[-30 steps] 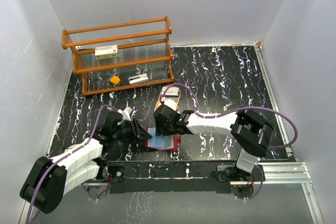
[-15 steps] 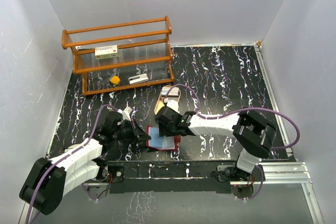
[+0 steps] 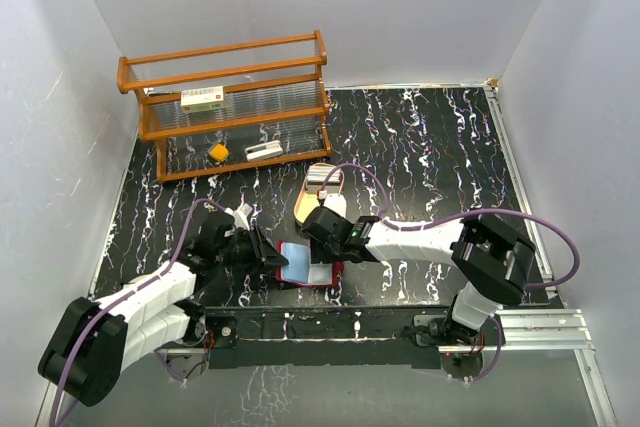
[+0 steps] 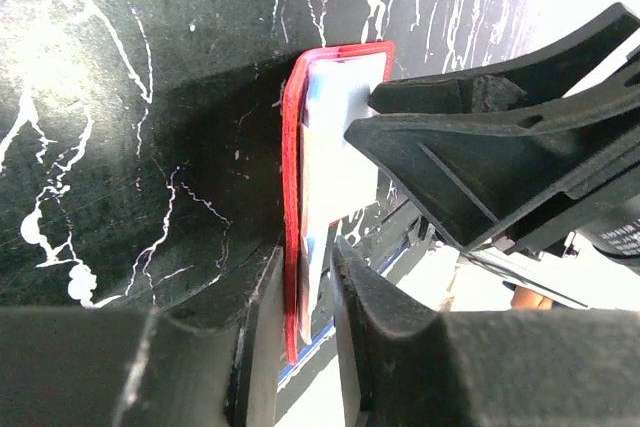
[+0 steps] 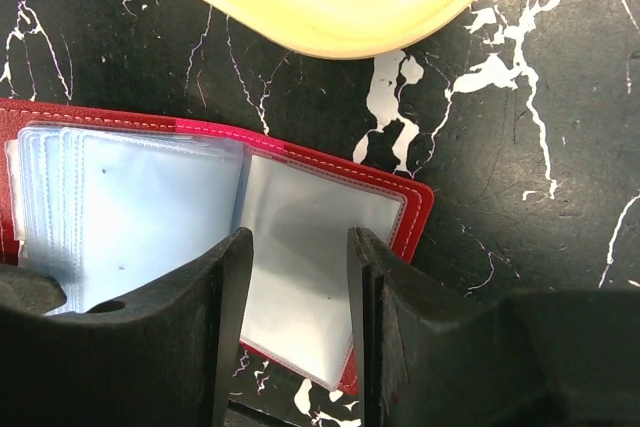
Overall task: Put the credit cards into the card holder
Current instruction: Open the card holder at the center of the board.
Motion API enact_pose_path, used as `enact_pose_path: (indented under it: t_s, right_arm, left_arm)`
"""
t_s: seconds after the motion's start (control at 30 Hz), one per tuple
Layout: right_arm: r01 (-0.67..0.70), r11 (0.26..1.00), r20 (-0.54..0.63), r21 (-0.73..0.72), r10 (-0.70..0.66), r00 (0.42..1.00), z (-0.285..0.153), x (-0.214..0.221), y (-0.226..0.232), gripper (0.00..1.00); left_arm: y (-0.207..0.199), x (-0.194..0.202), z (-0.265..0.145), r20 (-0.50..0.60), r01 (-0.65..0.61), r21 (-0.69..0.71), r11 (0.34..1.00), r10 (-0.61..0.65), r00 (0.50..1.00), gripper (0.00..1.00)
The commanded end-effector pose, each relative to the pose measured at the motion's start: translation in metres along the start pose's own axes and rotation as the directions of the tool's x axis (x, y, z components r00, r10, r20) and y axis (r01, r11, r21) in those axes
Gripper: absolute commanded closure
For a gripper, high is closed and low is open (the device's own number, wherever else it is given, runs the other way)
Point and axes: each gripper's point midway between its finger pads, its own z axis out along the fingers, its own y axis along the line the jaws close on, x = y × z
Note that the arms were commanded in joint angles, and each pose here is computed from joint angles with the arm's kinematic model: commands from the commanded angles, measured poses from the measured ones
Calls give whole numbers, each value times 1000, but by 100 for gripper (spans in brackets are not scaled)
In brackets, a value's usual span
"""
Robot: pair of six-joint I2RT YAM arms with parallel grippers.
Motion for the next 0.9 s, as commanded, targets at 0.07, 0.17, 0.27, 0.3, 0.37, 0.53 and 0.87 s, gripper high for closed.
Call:
enact_pose_path:
  t_s: [0.07, 0.17, 0.27, 0.3, 0.37, 0.53, 0.87]
  right_arm:
    - [-14, 1000, 38, -28, 15, 999, -1, -5, 3, 61]
    - [-17, 999, 33, -35, 18, 999, 1, -1, 2, 61]
    - [-9, 999, 28, -52, 10, 1000, 3, 1, 4, 62]
    - [-3, 998, 29, -58, 4, 1000, 3, 0, 6, 62]
    - [11, 998, 34, -68, -9, 999, 0, -3, 9, 62]
    - [48, 994, 115, -98, -37, 993, -30, -33, 20, 55]
    - [-64, 938, 115, -341, 109, 987, -56, -50, 72, 37]
  left_arm:
    - [-16, -7, 3, -11, -19, 37, 999, 20, 1000, 93]
    - [-23, -11, 2, -1, -27, 52, 998, 27, 1000, 100]
    - [-34, -13, -3, 9, -39, 83, 996, 38, 999, 100]
    - [-37, -13, -4, 11, -42, 95, 995, 41, 999, 100]
    - [-39, -13, -7, 18, -52, 100, 994, 51, 999, 100]
    - [-25, -13, -9, 37, -67, 30, 997, 66, 997, 100]
    - [-24, -14, -10, 36, -73, 16, 997, 73, 997, 100]
